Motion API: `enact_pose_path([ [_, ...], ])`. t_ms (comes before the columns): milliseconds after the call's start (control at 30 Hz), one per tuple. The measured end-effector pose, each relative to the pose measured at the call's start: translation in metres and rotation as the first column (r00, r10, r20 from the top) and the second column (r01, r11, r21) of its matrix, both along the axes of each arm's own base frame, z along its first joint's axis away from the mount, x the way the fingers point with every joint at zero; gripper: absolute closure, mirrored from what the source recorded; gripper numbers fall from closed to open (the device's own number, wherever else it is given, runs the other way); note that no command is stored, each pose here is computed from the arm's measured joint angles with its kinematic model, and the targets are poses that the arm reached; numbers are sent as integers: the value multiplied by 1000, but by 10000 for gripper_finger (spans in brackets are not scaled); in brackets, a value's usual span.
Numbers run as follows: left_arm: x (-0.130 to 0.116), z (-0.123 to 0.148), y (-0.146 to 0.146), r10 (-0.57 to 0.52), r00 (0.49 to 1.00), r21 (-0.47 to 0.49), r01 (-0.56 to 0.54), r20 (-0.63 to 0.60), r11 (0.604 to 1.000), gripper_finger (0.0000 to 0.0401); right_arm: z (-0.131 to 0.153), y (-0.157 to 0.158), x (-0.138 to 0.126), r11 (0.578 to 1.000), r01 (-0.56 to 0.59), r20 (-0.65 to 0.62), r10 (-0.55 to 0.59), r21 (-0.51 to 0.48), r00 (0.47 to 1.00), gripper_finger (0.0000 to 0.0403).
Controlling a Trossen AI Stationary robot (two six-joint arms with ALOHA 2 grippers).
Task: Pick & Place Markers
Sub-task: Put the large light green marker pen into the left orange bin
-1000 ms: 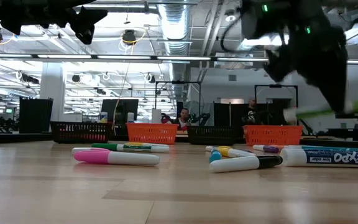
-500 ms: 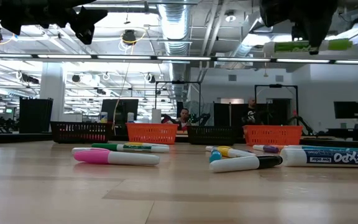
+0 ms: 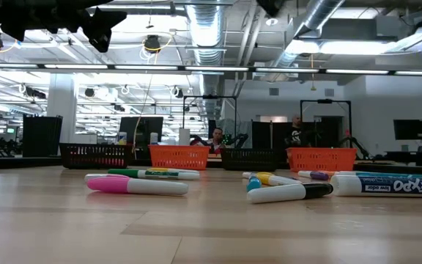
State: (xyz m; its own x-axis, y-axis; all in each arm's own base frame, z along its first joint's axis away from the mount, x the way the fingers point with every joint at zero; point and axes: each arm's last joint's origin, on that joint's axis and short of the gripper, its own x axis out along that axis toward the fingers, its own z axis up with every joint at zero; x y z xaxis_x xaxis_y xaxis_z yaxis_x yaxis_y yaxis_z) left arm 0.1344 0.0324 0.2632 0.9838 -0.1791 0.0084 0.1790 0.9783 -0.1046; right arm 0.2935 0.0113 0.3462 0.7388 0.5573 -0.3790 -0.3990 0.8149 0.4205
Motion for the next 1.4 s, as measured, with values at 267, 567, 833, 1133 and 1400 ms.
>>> enact_pose_path([
  [267, 0, 0, 0, -1, 1000, 0, 1, 0, 1000, 217, 43, -13, 6, 985, -170, 471, 158, -17, 868, 355],
  [567, 0, 0, 0, -7, 1000, 0, 7, 0, 1000, 217, 29, -14, 17, 988, -151, 396, 131, 20, 909, 355],
  [833, 0, 0, 0, -7, 1000, -3, 7, 0, 1000, 217, -11, -32, 37, 988, 155, 138, -155, 14, 978, 355],
  [1133, 0, 1, -1, -10, 1000, 0, 10, 5, 1000, 217, -50, -78, 61, 904, 417, -13, -420, -92, 907, 355],
  [1400, 0, 1, -1, -10, 1000, 3, 10, 7, 1000, 217, -57, -121, 95, 855, 474, -74, -498, -212, 864, 355],
])
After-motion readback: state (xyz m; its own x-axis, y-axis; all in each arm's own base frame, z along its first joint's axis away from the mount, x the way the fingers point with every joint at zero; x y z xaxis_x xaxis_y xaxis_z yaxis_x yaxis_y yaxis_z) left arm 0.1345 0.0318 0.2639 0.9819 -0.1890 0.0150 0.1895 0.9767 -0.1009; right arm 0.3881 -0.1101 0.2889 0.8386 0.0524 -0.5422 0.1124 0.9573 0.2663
